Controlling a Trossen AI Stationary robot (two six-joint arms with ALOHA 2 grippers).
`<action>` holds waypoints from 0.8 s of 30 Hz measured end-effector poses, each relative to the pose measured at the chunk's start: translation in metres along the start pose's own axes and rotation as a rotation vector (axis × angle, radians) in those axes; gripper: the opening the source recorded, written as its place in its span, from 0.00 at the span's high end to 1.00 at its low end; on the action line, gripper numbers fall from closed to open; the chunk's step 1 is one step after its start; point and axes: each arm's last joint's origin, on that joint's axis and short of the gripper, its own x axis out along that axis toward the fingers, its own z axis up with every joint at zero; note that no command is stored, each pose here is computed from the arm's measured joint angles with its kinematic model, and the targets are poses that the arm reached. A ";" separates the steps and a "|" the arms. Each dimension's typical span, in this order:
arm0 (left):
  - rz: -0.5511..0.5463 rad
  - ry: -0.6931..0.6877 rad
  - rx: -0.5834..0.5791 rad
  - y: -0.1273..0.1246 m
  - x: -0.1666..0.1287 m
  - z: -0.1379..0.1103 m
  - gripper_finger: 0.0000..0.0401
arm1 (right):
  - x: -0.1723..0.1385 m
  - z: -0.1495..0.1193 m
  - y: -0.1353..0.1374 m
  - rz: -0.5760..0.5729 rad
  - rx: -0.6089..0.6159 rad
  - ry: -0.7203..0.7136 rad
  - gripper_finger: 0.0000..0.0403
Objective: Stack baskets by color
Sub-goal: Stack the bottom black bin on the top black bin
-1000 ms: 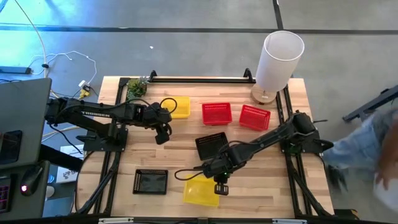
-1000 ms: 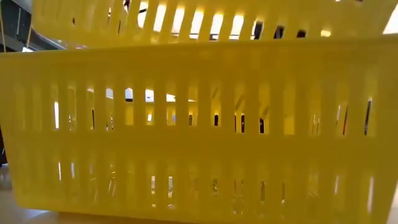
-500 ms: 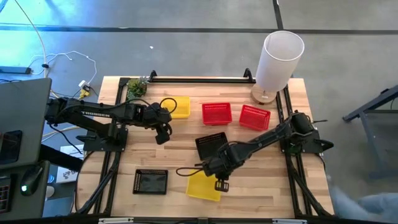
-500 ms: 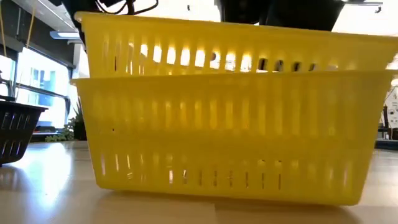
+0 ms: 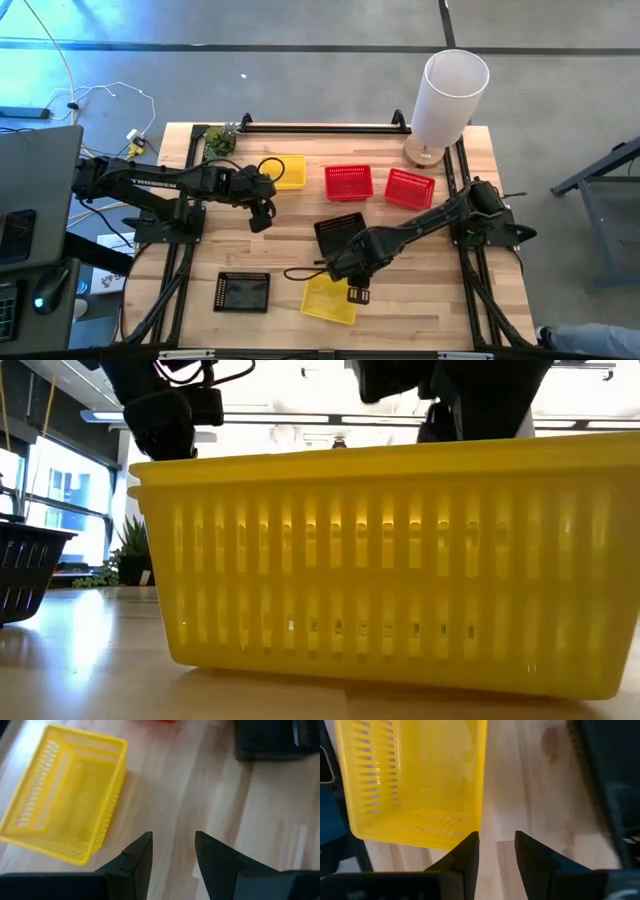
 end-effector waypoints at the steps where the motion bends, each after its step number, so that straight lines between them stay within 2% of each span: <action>1: -0.011 0.003 0.017 -0.001 0.000 0.000 0.67 | -0.004 0.001 0.000 -0.017 -0.011 -0.002 0.72; 10: -0.075 0.030 0.118 -0.023 -0.005 -0.009 0.67 | -0.033 0.004 -0.001 -0.185 -0.110 -0.027 0.72; 21: -0.207 0.142 0.157 -0.056 -0.016 -0.031 0.67 | -0.058 0.007 -0.028 -0.510 -0.084 -0.019 0.72; 24: -0.240 0.159 0.157 -0.066 -0.020 -0.037 0.67 | -0.062 0.009 -0.040 -0.565 -0.064 0.003 0.72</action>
